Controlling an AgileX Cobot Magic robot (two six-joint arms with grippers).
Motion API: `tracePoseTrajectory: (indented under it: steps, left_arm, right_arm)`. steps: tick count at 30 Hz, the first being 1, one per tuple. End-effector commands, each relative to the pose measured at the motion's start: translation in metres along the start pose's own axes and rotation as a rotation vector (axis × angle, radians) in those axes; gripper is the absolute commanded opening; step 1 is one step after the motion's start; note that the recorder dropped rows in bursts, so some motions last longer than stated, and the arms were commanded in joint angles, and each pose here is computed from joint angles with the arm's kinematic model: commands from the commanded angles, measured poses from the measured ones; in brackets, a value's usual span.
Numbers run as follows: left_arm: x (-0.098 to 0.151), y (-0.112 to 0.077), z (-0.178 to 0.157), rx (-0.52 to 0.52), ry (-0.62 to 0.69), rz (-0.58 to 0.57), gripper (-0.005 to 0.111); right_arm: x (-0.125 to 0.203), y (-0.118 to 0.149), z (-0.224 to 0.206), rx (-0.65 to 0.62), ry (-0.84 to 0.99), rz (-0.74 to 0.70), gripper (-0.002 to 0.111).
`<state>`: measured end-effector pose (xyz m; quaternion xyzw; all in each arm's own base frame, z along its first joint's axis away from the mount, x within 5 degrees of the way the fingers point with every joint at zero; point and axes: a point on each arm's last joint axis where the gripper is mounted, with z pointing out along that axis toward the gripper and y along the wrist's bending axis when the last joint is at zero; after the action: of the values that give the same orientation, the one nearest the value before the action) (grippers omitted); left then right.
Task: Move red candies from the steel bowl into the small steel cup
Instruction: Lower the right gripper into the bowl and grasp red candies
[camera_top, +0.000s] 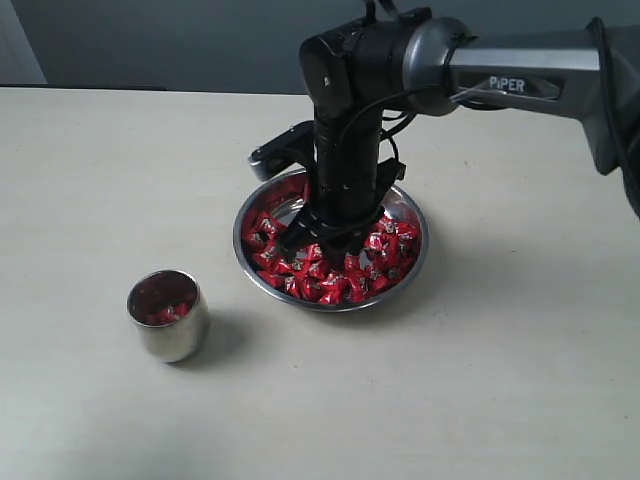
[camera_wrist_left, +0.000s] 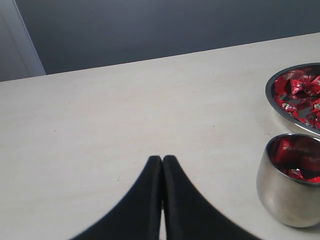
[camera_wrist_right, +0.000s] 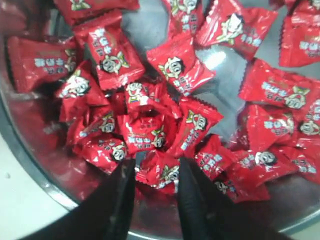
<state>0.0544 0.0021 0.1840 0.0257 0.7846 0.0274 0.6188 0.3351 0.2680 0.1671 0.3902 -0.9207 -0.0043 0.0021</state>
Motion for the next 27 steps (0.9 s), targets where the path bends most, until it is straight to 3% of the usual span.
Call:
tracePoseTrajectory:
  steps: [1, 23, 27]
  left_arm:
    - [-0.001, 0.000, 0.000, -0.001, -0.015, -0.009, 0.000]
    - [-0.001, 0.000, 0.000, -0.001, -0.015, -0.009, 0.000]
    - [-0.001, 0.000, 0.000, -0.001, -0.015, -0.009, 0.000]
  right_arm:
    - [0.000, -0.002, 0.011, -0.002, 0.036, -0.012, 0.030]
    - [0.002, -0.005, 0.029, 0.023, 0.105, -0.026, 0.030]
    - [0.002, -0.006, 0.033, 0.033, 0.115, -0.032, 0.025]
